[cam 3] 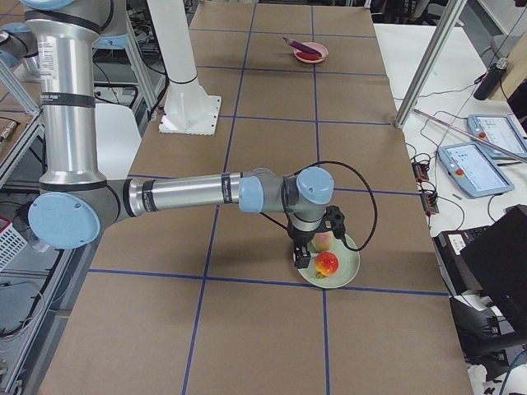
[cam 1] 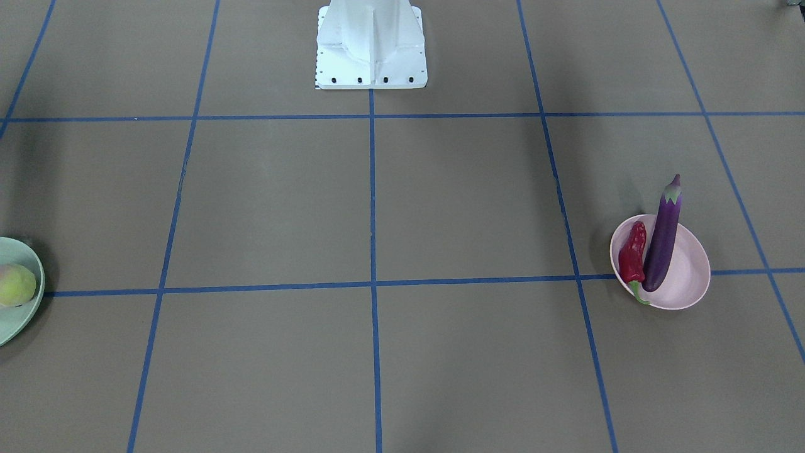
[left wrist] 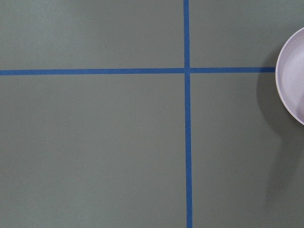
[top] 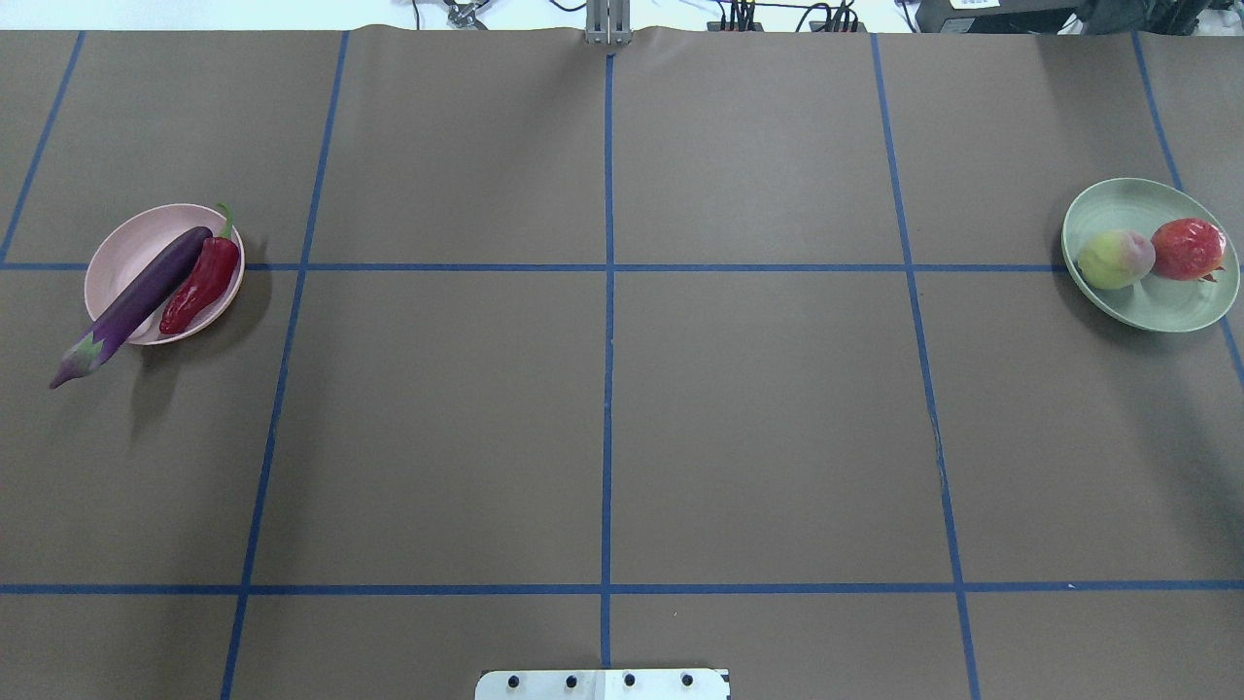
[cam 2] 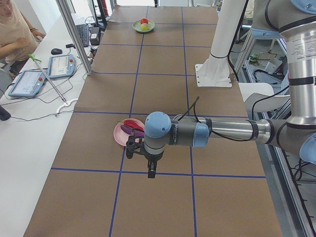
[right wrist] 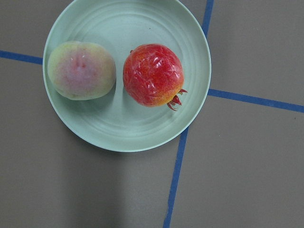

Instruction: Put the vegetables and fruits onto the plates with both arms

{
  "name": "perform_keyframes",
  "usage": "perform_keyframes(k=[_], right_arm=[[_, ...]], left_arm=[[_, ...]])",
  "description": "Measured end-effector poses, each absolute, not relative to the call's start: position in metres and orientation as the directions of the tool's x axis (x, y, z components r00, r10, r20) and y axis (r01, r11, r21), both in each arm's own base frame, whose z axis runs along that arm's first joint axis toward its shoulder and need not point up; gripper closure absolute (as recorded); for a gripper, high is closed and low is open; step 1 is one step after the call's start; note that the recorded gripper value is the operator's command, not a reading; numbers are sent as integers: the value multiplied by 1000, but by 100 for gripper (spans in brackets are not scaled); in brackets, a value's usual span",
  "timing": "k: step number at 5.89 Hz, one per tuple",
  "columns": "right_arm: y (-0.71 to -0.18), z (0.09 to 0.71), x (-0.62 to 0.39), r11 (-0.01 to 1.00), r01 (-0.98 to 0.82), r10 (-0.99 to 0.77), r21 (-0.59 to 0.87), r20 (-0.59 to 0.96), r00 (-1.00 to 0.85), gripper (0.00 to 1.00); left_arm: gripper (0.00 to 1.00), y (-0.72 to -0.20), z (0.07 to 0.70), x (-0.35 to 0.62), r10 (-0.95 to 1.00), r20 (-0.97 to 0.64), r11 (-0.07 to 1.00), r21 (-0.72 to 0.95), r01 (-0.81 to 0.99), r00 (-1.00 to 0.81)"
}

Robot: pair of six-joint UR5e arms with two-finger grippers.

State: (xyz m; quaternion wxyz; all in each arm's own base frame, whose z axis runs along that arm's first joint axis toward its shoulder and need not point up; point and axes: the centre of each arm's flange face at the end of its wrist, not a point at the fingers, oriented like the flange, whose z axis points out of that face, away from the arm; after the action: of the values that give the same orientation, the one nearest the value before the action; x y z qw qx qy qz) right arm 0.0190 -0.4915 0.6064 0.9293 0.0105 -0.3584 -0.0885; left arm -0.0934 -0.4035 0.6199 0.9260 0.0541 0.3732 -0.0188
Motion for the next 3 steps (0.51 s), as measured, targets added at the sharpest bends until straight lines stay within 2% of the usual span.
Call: perform_keyframes(k=[3], right_arm=[[-492,607,14,983,166,-178,82,664,726,0]], left_arm=[[0,-402,620,-93,5,-693,993,86,75,721]])
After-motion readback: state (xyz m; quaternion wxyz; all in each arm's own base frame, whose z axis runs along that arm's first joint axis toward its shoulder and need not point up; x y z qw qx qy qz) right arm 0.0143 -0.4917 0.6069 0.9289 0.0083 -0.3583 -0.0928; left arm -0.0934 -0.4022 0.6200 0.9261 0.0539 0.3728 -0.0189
